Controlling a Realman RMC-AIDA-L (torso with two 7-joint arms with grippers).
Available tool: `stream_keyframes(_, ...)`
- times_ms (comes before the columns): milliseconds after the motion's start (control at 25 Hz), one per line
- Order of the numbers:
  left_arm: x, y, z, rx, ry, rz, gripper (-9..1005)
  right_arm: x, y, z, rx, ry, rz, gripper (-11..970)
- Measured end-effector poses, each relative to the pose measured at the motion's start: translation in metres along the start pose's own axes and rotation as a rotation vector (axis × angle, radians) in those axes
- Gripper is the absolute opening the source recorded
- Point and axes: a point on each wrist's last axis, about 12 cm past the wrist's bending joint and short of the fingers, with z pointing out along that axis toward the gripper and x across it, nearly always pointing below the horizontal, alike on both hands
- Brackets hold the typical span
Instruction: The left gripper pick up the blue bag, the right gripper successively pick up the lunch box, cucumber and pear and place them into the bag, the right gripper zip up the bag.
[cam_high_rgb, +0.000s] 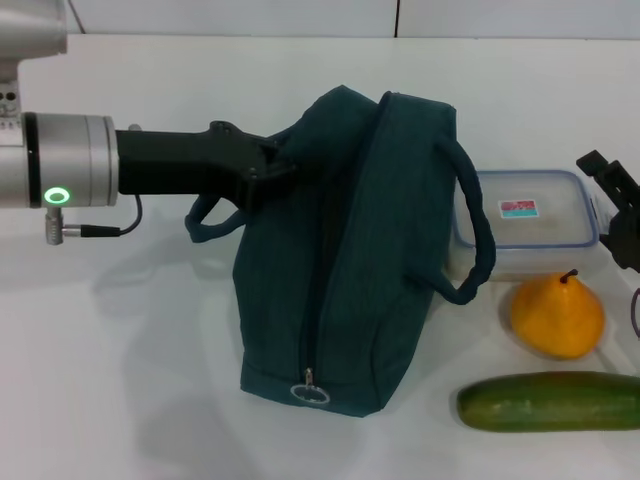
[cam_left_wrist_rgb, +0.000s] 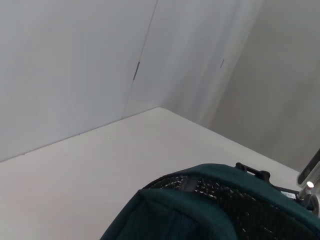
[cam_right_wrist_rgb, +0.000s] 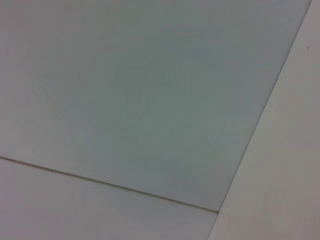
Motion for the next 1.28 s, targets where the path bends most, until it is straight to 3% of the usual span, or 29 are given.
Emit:
stream_keyframes(360,-0.0036,-0.0002,0.0031,0.006,-0.003,0.012,43,0.0003,0.0008,0.0024,-0.001,0.002,0.002,832)
stream_keyframes(600,-0.0040,-0.0002,0.0040,0.009,0.000,0.014,44,-0.0003,-0.0002,0.0025,0.007,0.003,-0.010,669)
stream_keyframes(800,-0.0043,-0.0008,0.0054,0.014,0.005,0.017,43,-0.0001,-0.0028,0.0021,0.029,0.003,-0.010,433)
stream_keyframes(920,-0.0043,-0.0008,0.0055,0.013,0.005,0.017,43,0.0010,-0.0033,0.0016,0.033,0.006,-0.008,211)
stream_keyframes(1280,-0.0063,-0.0007,0.0067,0.016,0.005,0.023,44,-0.0002,-0.0037,-0.0004,0.030,0.000,-0.025,189)
